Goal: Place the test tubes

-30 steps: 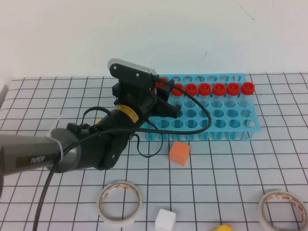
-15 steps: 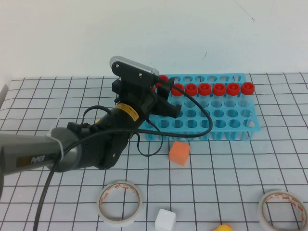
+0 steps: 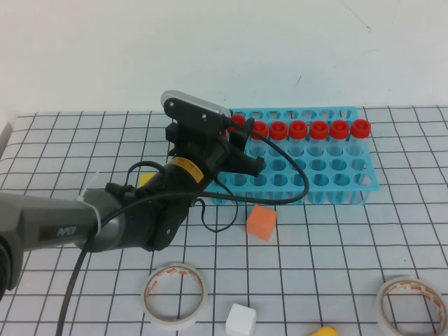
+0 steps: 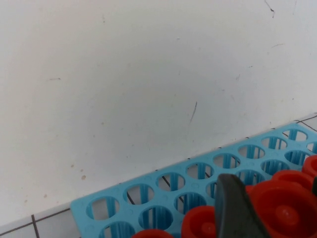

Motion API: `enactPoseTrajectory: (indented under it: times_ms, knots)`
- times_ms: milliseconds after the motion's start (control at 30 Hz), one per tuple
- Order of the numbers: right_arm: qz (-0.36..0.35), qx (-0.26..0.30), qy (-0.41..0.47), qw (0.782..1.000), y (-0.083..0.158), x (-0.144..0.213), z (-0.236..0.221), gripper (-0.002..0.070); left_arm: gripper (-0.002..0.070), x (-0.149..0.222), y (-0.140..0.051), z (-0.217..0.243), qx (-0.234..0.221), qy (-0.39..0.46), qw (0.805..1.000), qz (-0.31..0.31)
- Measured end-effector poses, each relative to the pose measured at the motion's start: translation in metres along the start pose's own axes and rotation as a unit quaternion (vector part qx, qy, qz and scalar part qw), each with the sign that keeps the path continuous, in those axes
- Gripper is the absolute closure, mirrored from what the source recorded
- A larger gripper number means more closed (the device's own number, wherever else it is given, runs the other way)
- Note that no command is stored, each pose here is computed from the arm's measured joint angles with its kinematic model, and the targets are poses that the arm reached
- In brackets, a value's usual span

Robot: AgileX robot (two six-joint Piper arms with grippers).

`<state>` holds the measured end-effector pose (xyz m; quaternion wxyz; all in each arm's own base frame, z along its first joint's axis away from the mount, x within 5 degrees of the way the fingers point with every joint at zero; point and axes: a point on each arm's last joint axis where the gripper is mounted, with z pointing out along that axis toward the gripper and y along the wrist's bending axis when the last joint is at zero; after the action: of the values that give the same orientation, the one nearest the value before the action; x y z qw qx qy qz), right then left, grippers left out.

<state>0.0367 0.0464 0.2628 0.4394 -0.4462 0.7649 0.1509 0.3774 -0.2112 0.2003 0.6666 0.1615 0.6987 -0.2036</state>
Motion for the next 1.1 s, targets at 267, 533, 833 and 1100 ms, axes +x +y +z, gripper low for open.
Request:
enactPoseTrajectory:
  times_ms: [267,533,833,1100]
  knots:
    - [0.000,-0.001,0.003,1.000,0.000,0.002,0.001,0.0678,0.0413,0.000,0.000,0.001,-0.001,0.007,1.000,-0.019]
    - [0.001,-0.001,0.004,1.000,0.000,0.002,0.002,0.0678,0.0413,0.001,0.000,0.001,-0.002,0.017,1.000,-0.024]
    - [0.001,-0.001,0.004,1.000,0.000,0.002,0.002,0.0678,0.0413,0.012,0.001,0.001,-0.006,0.068,0.997,-0.024]
    - [0.001,-0.001,0.004,1.000,0.000,0.002,0.002,0.0678,0.0413,0.012,0.001,0.001,-0.005,0.068,0.997,-0.023]
